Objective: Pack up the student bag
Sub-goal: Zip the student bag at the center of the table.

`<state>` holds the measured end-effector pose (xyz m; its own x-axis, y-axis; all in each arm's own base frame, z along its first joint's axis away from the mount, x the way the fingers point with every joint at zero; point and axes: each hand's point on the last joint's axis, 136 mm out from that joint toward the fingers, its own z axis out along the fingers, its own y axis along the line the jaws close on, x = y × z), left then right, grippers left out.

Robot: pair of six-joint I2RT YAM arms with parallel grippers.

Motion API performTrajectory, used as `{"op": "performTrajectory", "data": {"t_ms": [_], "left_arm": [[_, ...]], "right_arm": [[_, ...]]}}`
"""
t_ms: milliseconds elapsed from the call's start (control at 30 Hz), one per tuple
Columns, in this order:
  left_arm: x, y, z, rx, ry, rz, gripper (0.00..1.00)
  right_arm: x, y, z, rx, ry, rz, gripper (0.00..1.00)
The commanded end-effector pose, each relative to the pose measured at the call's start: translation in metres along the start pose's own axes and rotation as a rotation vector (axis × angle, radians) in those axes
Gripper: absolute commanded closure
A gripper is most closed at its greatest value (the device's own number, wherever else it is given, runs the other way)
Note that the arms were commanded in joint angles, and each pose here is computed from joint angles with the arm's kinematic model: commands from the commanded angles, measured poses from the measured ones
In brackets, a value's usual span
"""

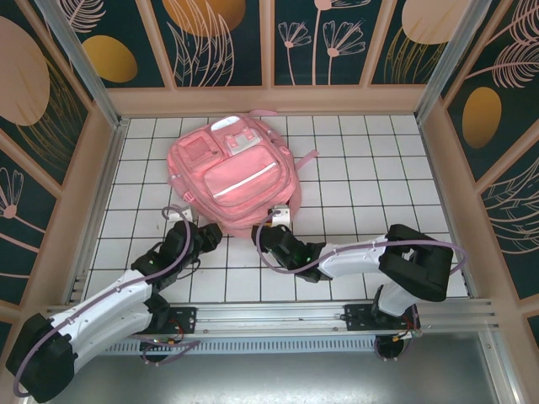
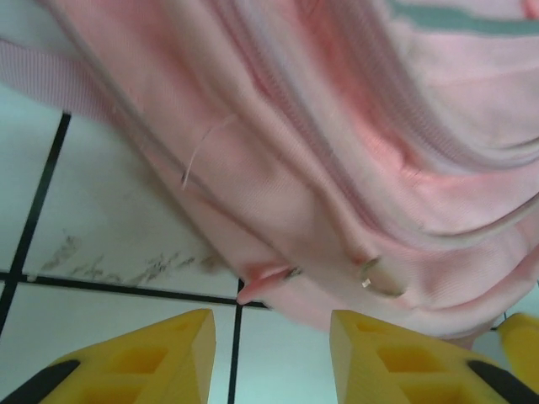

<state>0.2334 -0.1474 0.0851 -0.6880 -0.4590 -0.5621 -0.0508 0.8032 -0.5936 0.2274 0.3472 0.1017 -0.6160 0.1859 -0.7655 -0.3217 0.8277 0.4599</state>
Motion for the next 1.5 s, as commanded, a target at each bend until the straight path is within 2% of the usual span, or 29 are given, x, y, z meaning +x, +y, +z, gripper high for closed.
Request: {"op": "performTrajectory", "data": {"t_ms": [0, 400, 500, 600, 767, 800, 833, 900, 967, 1000, 1067, 1100, 1200, 1467], "left_arm": [[-0.001, -0.019, 0.001, 0.126, -0.021, 0.008, 0.59], [-0.002, -0.001, 0.004, 0.083, -0.102, 0.160, 0.56], [-0.002, -0.003, 0.008, 0.072, -0.085, 0.155, 0.49], [-0.013, -0.004, 0.006, 0.034, -0.119, 0.120, 0.42], [-0.032, -0.010, -0.008, 0.028, -0.175, 0.035, 0.47], [-0.036, -0.011, -0.012, 0.024, -0.189, 0.015, 0.46], [-0.040, -0.010, -0.016, 0.014, -0.203, -0.007, 0.40], [-0.049, -0.011, -0.025, 0.006, -0.228, -0.032, 0.40], [-0.057, -0.006, -0.034, -0.043, -0.255, -0.063, 0.39], [-0.061, 0.000, -0.038, -0.085, -0.270, -0.083, 0.34], [-0.068, 0.007, -0.047, -0.140, -0.295, -0.100, 0.34], [-0.071, 0.010, -0.051, -0.159, -0.306, -0.114, 0.30], [-0.081, 0.014, -0.064, -0.191, -0.342, -0.155, 0.24], [-0.104, 0.014, -0.089, -0.224, -0.435, -0.174, 0.22]], "right_arm": [[-0.006, 0.013, 0.000, -0.031, -0.015, 0.011, 0.73], [-0.020, 0.017, -0.013, -0.067, -0.039, 0.042, 0.71], [-0.019, 0.018, -0.014, -0.074, -0.036, 0.041, 0.71], [-0.013, 0.018, -0.012, -0.078, -0.023, 0.039, 0.71], [0.006, 0.036, 0.000, -0.088, 0.013, 0.006, 0.70], [0.011, 0.041, 0.005, -0.083, 0.022, -0.004, 0.70], [0.014, 0.045, 0.009, -0.077, 0.028, -0.013, 0.70], [0.021, 0.057, 0.018, -0.061, 0.039, -0.029, 0.68], [0.026, 0.064, 0.028, -0.028, 0.043, -0.036, 0.64], [0.028, 0.065, 0.034, -0.003, 0.046, -0.036, 0.64], [0.032, 0.068, 0.044, 0.026, 0.053, -0.028, 0.64], [0.035, 0.068, 0.048, 0.045, 0.056, -0.020, 0.64], [0.040, 0.065, 0.060, 0.104, 0.060, -0.012, 0.63], [0.046, 0.058, 0.079, 0.239, 0.066, -0.006, 0.61]]}}
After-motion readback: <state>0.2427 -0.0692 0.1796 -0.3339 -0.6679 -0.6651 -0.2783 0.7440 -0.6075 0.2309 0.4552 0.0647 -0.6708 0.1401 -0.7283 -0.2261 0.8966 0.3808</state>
